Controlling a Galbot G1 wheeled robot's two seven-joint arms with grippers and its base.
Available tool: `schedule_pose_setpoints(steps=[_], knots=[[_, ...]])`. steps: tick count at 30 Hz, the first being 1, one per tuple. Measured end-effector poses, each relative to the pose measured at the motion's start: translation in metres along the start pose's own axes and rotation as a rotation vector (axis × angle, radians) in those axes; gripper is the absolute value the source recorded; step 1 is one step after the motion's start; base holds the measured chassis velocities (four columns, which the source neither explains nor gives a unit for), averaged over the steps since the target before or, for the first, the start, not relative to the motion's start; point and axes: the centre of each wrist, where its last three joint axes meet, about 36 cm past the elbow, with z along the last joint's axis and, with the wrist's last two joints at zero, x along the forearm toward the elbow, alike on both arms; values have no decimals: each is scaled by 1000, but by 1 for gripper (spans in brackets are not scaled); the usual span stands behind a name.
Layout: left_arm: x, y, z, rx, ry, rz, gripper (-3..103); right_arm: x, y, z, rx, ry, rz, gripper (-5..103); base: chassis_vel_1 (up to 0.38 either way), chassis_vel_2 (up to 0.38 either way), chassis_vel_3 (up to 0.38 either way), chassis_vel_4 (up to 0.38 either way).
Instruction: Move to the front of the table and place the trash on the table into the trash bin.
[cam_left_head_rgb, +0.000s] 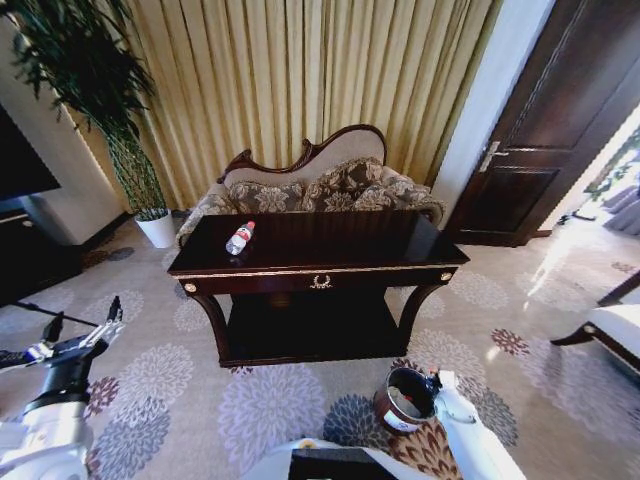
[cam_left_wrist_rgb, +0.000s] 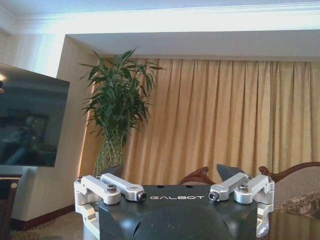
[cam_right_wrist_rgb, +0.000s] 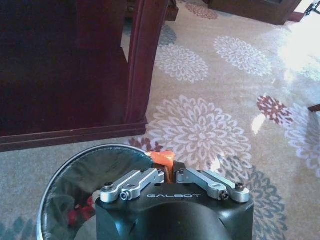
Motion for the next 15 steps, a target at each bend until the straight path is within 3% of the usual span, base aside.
schedule_pose_setpoints(steps=[3, 7, 9, 10, 12, 15], knots=[[-1, 0, 1, -1, 0, 4, 100, 3, 6, -2, -8, -11, -9, 5, 0, 0, 0, 0], [-1, -1, 0, -2, -2, 8, 100, 4, 12, -6, -18, -23, -18, 21, 0, 0, 0, 0], [-2, -1, 0, -2, -3, 9, 100, 4, 13, -7, -19, -26, -20, 21, 0, 0, 0, 0], [-1, -1, 0, -3, -3, 9, 100, 5, 15, -9, -23, -32, -24, 32, 0, 0, 0, 0], [-1, -1, 0, -4, -3, 9, 100, 6, 16, -10, -25, -37, -26, 32, 0, 0, 0, 0], [-1, -1, 0, -5, -4, 8, 100, 7, 17, -12, -29, -44, -29, 42, 0, 0, 0, 0]])
